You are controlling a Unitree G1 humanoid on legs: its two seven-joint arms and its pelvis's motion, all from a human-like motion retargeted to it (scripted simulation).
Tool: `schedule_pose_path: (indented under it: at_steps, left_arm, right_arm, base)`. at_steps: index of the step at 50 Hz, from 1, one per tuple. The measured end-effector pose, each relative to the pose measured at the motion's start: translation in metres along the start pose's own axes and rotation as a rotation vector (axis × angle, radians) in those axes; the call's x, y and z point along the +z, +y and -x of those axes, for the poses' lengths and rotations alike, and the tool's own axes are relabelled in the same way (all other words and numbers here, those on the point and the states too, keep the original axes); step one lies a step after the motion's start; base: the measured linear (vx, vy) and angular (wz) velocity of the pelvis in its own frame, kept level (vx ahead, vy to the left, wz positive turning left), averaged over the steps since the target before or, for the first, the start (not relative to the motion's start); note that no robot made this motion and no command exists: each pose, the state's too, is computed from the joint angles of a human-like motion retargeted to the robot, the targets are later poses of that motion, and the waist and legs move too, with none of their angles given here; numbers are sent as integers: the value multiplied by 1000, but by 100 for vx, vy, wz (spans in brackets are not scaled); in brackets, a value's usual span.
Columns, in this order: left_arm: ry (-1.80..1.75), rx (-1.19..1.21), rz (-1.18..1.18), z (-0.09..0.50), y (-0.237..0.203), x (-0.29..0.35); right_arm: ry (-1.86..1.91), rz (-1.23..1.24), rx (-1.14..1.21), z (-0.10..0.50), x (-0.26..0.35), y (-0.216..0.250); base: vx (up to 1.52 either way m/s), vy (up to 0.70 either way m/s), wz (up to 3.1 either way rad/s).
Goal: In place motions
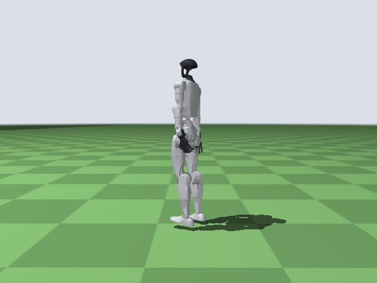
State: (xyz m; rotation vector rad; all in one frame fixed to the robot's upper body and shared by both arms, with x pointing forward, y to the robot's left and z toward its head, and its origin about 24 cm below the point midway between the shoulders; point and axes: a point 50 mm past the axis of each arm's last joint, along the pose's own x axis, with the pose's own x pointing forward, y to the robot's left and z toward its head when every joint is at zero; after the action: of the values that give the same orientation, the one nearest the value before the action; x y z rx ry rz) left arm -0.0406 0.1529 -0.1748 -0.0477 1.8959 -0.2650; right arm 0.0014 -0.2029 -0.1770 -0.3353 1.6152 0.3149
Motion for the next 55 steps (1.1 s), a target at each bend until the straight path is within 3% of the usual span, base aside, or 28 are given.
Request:
schedule_pose_path:
  at_steps: [4, 8, 14, 18, 23, 32, 36, 40, 48, 55]
  left_arm:
    - [-136, 59, 161, 25, 40, 44]
    - [-421, 126, 288, 88, 91, 123]
    - [-905, 393, 199, 267, 139, 240]
    - [-1276, 559, 106, 401, 121, 282]
    - [-1769, 631, 19, 548, 80, 278]
    - [-2630, 684, -58, 748, -13, 148]
    - [-3013, 622, -84, 787, -46, 72]
    - [-3159, 632, -42, 798, -55, 36]
    - [-3151, 526, -35, 796, -58, 45]
    - [-3069, 638, 3, 791, -43, 60]
  right_arm:
    - [-165, -357, -16, 7, 43, -26]
    - [-483, -614, -10, 40, 133, -75]
    - [-1053, -555, 26, 180, 278, -154]
    - [-1425, -386, -70, 304, 326, -186]
    - [-1833, -242, -253, 455, 336, -194]
    - [-2437, -291, -816, 687, 229, -173]
    - [-2735, -320, -1075, 750, 156, -139]
    - [-2858, -326, -1239, 776, 116, -114]
    - [-2935, -364, -1185, 784, 107, -103]
    - [-2892, -358, -1118, 776, 123, -113]
  base:
    - [1, -6, -2]
    - [0, -8, -6]
    - [1, -3, -5]
    - [13, 2, 3]
    - [10, 6, 0]
    - [-8, 3, -4]
    - [-18, 11, -1]
    - [-8, 13, 16]
    - [0, 2, 8]
    - [0, 0, 0]
